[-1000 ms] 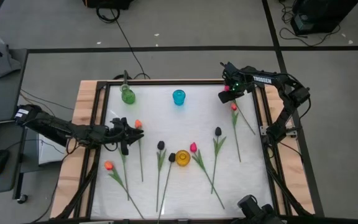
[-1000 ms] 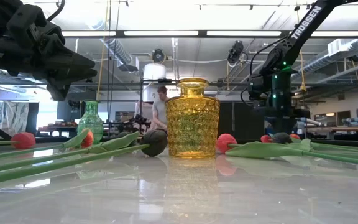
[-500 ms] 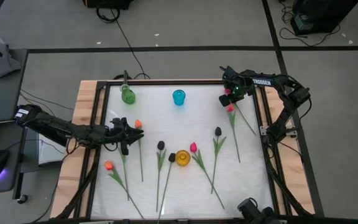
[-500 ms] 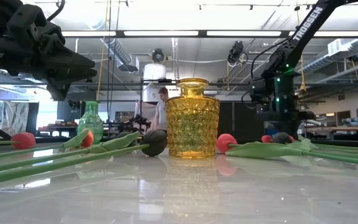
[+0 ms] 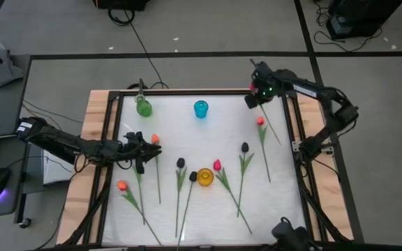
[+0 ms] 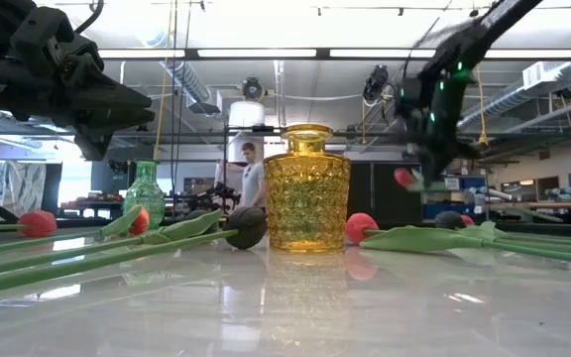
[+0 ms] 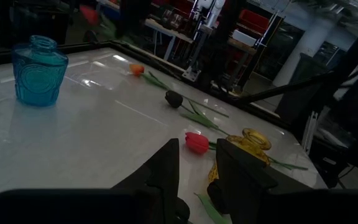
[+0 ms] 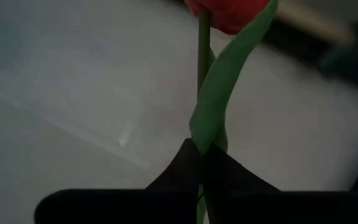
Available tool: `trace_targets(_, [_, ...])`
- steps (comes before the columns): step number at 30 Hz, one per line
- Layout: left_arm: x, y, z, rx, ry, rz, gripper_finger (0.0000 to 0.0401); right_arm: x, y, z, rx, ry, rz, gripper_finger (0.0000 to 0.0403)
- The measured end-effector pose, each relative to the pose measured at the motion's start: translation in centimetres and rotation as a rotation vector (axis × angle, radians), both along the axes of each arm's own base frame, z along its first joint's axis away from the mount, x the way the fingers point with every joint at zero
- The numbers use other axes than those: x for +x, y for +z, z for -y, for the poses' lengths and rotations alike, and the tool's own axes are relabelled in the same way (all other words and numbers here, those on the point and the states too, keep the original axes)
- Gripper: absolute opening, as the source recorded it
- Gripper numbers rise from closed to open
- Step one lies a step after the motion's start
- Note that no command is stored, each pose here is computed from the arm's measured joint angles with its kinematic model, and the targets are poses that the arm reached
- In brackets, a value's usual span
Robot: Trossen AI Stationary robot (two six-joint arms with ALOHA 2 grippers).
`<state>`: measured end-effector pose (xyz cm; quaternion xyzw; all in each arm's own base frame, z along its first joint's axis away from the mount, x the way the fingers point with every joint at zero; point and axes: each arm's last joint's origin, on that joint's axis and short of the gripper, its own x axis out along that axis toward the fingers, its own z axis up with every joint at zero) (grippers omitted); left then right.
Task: Sort flowers into vase by color
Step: Put the top pink flower into the blue vase
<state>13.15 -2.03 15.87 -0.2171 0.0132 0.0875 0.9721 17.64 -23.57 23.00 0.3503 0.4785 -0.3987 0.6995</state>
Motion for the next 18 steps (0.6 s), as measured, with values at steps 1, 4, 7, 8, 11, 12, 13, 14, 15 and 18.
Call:
trace_targets(1, [0.0, 0.0, 0.0, 0.000, 0.000, 0.000, 0.0112, 0.2, 1.2, -0.1, -0.028, 0.012, 0.042, 0.0013])
trace_targets(4, [0.0, 0.0, 0.0, 0.000, 0.000, 0.000, 0.0112, 0.8, 4.9, -0.8, -0.130, 0.061, 0.188, 0.0012])
trace_targets(7, [0.0, 0.0, 0.0, 0.001, 0.000, -0.001, 0.0112, 1.4, 8.6, -2.0, -0.258, 0.130, 0.381, 0.0012])
trace_targets(8, [0.0, 0.0, 0.0, 0.001, 0.000, -0.001, 0.0112, 1.6, 9.7, -2.4, -0.302, 0.155, 0.447, 0.0012])
trace_targets(11, [0.0, 0.0, 0.0, 0.001, 0.000, -0.001, 0.0112, 2.1, 12.7, -4.1, -0.444, 0.238, 0.613, 0.0012])
trace_targets(12, [0.0, 0.0, 0.0, 0.001, 0.000, -0.001, 0.0112, 2.3, 13.6, -4.8, -0.490, 0.261, 0.657, 0.0012])
trace_targets(13, [0.0, 0.0, 0.0, 0.001, 0.000, 0.000, 0.0112, 2.5, 14.4, -5.4, -0.531, 0.284, 0.698, 0.0012])
trace_targets(14, [0.0, 0.0, 0.0, 0.001, 0.000, -0.001, 0.0112, 2.8, 15.0, -6.0, -0.567, 0.305, 0.736, 0.0012])
trace_targets(15, [0.0, 0.0, 0.0, 0.001, 0.000, -0.001, 0.0112, 3.1, 15.6, -6.5, -0.599, 0.323, 0.767, 0.0012])
trace_targets(18, [0.0, 0.0, 0.0, 0.002, 0.000, -0.001, 0.0112, 4.3, 16.7, -8.0, -0.683, 0.374, 0.842, 0.0012])
